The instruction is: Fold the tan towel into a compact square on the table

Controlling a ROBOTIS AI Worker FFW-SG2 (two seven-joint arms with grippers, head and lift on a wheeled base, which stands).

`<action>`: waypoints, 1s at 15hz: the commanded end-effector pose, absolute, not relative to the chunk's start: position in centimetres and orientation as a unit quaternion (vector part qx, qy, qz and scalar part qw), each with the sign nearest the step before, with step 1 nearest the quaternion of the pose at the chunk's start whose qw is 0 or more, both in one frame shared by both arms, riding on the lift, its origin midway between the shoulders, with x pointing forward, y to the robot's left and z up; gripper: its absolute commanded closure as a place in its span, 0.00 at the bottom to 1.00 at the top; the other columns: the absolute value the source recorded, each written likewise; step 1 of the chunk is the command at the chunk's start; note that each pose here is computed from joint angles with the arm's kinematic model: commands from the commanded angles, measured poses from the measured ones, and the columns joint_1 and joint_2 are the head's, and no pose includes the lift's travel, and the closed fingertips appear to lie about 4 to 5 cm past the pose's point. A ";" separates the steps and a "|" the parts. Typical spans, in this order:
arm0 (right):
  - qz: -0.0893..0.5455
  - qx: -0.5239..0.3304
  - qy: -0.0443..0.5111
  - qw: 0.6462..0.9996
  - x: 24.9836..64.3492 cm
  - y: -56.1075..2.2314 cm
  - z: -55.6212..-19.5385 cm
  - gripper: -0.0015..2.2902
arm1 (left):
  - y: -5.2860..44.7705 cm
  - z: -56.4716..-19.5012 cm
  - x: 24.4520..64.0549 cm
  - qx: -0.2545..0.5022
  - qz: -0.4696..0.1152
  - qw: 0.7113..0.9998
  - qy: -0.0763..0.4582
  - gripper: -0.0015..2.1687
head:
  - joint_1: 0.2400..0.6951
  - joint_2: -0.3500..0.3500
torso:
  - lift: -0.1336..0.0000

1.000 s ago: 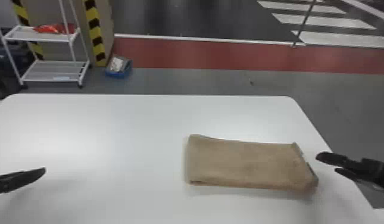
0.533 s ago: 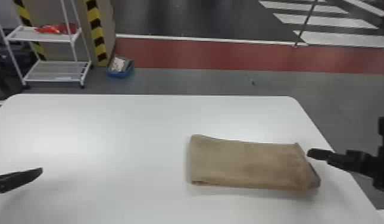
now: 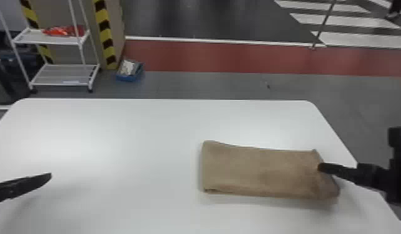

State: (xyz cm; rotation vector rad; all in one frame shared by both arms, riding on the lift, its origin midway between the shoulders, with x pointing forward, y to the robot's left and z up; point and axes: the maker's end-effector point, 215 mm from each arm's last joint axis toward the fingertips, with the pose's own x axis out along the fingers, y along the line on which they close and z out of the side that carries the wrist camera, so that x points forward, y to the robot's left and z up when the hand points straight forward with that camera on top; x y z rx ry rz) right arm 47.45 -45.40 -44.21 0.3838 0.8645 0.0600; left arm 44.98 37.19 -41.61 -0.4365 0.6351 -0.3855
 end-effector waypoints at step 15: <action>0.059 0.233 0.381 0.893 46.4 -44.9 -42.6 0.52 | 37.4 -41.7 45.1 -0.209 -0.182 0.910 0.310 0.04 | 1.00 0.37 | 0.07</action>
